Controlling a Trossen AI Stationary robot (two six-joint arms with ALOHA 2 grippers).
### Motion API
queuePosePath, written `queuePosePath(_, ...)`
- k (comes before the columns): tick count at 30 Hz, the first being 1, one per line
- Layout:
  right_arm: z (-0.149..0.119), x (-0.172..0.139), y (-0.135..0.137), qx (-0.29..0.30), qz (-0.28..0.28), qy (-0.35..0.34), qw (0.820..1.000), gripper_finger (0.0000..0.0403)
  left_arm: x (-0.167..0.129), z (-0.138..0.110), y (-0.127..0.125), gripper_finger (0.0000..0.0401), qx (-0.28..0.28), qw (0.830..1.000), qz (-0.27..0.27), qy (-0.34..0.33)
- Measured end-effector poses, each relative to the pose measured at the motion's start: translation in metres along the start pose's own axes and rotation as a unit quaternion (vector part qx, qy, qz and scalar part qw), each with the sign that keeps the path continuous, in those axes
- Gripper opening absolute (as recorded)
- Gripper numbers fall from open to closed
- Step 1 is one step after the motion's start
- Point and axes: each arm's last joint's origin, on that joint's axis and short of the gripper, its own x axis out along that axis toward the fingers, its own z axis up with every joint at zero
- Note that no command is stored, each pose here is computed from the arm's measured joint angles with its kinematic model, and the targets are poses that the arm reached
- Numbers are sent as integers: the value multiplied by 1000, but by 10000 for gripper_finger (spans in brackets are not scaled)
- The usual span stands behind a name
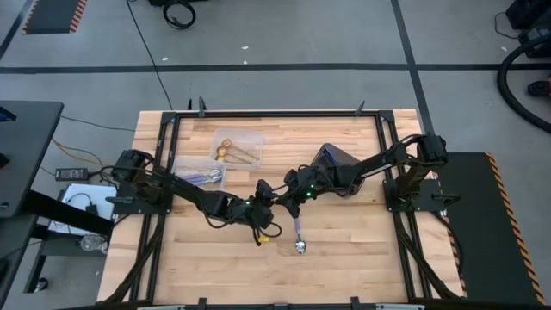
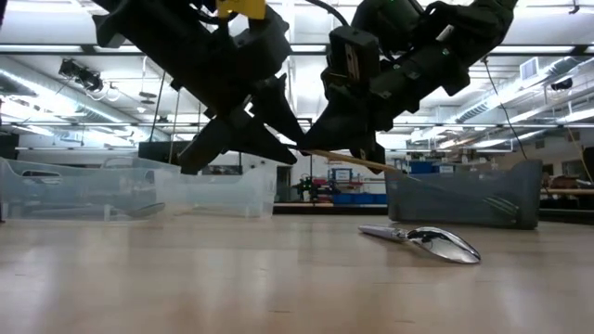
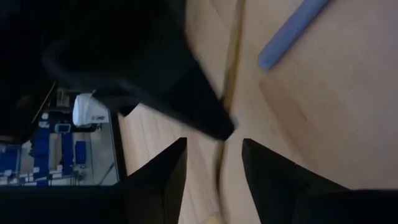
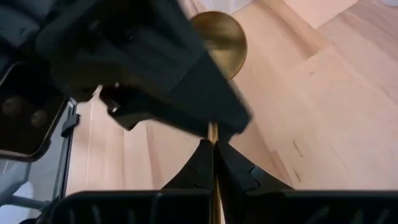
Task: Sort silverware by color (type)
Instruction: Put the gold spoon into the top transparent bin
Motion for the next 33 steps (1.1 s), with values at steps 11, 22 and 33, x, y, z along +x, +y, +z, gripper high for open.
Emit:
queuePosePath(11, 0, 0, 0, -1, 0, 3, 1000, 10, 2, -4, 1, 141, 19, 1000, 10, 22)
queuePosePath(22, 1, 0, -1, 2, -4, -5, 1000, 10, 1, -3, 1, 141, 18, 1000, 9, 22)
queuePosePath(33, 4, 0, 0, 3, -6, -25, 1000, 10, 1, -3, 0, 96, 15, 1000, 11, 20)
